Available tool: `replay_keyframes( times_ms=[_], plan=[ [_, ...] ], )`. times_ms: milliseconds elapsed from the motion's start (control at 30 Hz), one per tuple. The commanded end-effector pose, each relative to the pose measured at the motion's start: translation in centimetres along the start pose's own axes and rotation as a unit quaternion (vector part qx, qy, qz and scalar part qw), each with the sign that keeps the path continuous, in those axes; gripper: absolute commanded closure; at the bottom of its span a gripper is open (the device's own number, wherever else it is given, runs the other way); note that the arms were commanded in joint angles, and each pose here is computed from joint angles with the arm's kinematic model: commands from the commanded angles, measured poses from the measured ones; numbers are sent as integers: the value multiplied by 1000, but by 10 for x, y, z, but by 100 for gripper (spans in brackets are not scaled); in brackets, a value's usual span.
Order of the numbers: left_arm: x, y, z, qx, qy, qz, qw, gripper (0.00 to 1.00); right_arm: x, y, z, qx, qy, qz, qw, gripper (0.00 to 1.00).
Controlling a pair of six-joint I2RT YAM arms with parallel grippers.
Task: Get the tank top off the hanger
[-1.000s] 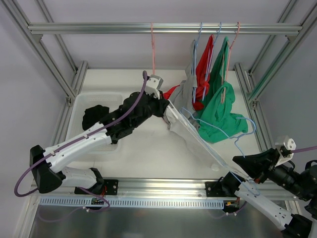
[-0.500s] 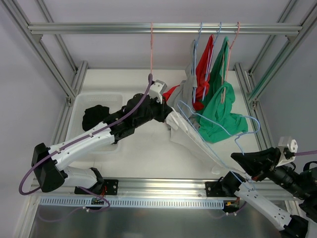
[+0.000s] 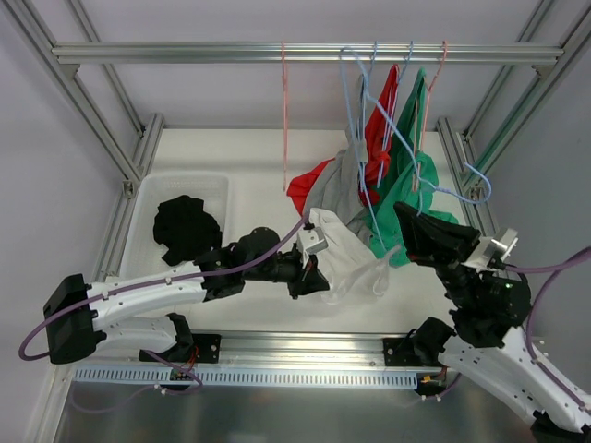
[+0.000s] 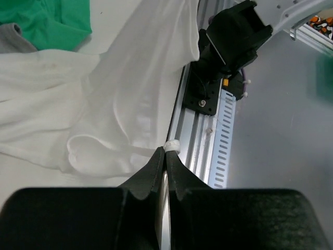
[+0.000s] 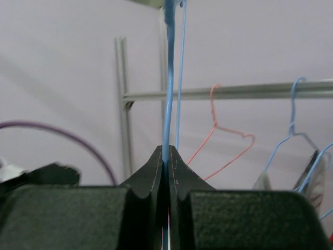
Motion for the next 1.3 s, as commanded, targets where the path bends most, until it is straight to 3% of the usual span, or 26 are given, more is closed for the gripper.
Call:
replay_keyframes(
  times_ms=[0,67,167,200,333,367,400,433,467,500,533,600,633,667,800,900,933,1133,1167,1233,1267],
  plan=[
    [-2,11,1,-14,-17,-32,999,100,-89,-25,-12,47,100,-215,970,100],
    [12,18,24,-94,2,-16,995,100,-74,-35,-32,95,112,-192,970,100],
    [23,36,45,-182,21,-3,983,100,-27,-43,-47,120,95,-91,984,100],
    [21,44,49,-202,26,-8,979,100,-6,-42,-52,138,73,-32,987,100],
    [23,57,45,-203,22,-14,979,100,8,-32,-58,150,63,-25,986,100],
    [27,61,43,-202,23,-6,979,96,33,-27,-65,168,60,48,983,100],
    [27,62,42,-201,24,-6,979,92,36,-26,-66,181,49,75,979,100],
    [28,63,42,-201,26,-5,979,87,19,-33,-60,189,22,78,979,100],
    [28,65,41,-203,26,-9,979,82,38,-28,-62,197,21,128,972,100],
    [28,67,44,-213,28,-9,977,75,42,-27,-62,200,15,142,969,100],
    [29,69,46,-220,31,-11,975,60,41,-27,-62,209,7,148,967,100],
    [29,73,46,-227,32,-8,973,46,56,-24,-68,232,-4,184,955,100],
    [24,76,47,-234,35,-13,972,16,61,-22,-71,245,-6,200,948,100],
    [22,78,47,-236,35,-13,971,1,60,-24,-72,256,-10,209,944,100],
    [9,92,46,-248,34,-28,968,1,80,-47,-87,308,-6,261,915,100],
    [6,100,45,-254,34,-38,966,1,69,-80,-92,331,-3,254,909,100],
    [7,101,45,-254,35,-38,966,1,85,-90,-101,347,9,271,898,100],
    [14,103,45,-258,42,-30,965,1,74,-161,-117,374,51,254,891,100],
    [14,103,45,-257,43,-30,965,1,91,-169,-126,379,62,268,883,100],
    [17,102,44,-255,45,-26,966,1,84,-190,-127,373,61,256,890,100],
    [18,102,44,-254,46,-25,966,1,106,-193,-137,379,67,281,879,100]
  ],
)
Point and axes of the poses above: each gripper's point midway between its finger pads, its own y axis back along the fingers, its own z axis along the line the jaws close on, x = y × z, the point moved 2 cm from there along y, back along the fingers, and after that the axes turned 11 degrees about -y, right-handed, at the moved point
